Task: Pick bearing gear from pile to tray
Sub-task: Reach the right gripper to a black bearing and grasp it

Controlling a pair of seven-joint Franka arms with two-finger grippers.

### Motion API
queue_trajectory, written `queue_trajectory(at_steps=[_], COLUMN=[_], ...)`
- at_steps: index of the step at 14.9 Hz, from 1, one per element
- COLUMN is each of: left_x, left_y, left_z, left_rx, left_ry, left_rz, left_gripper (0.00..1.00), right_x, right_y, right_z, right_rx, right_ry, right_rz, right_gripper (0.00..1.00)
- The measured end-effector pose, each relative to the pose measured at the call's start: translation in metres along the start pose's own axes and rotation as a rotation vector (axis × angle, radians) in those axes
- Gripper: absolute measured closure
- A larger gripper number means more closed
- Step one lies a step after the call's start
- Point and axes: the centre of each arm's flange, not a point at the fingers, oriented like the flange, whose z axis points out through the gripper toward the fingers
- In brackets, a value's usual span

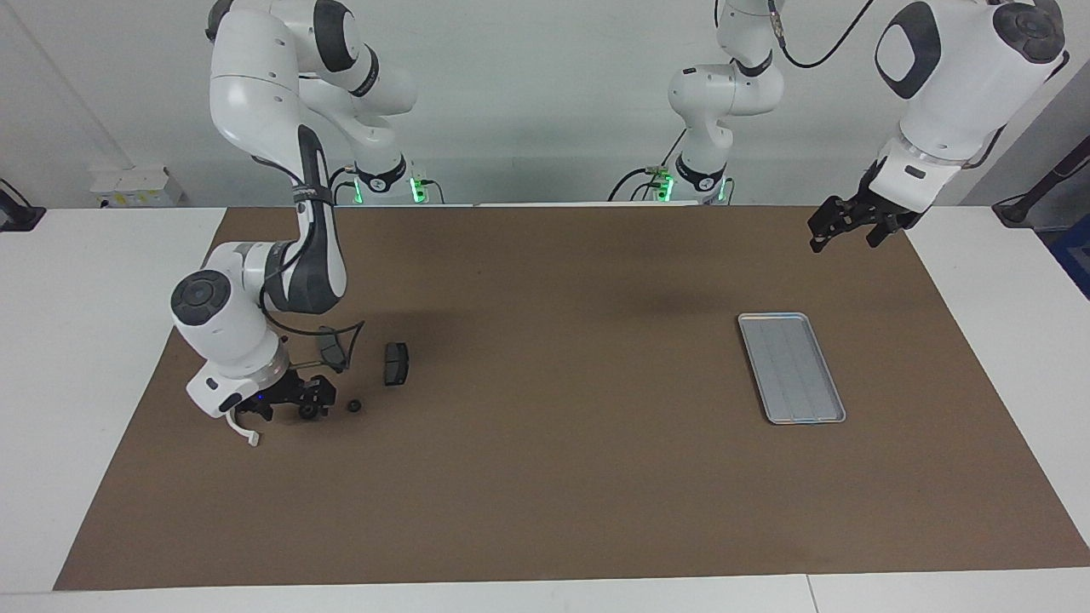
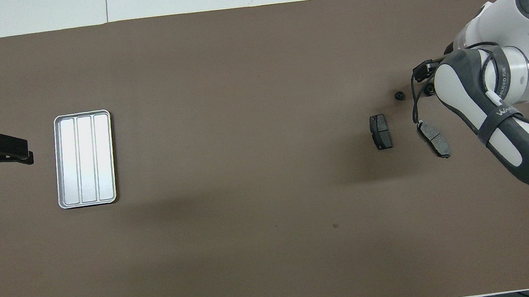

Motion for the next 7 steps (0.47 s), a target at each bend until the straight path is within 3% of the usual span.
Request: queue_trajectory(at_steps=[2,7], left_x=[0.000,0.000], left_y=[0.001,0.000], left_z=[0.000,0.000], left_rx=[0.000,0.000], left_ry=[0.000,0.000], left_rz=[0.001,0.001], left_gripper=[0.00,0.00], right_x=[-0.003,-0.010], right_y=[-0.001,-0.002], right_z=[0.006,0.020], right_rx=[0.001,0.003], right_ry=[-0.007,-0.018], right_rz=[-0.003,-0.022], right_gripper=[0.10,0.10])
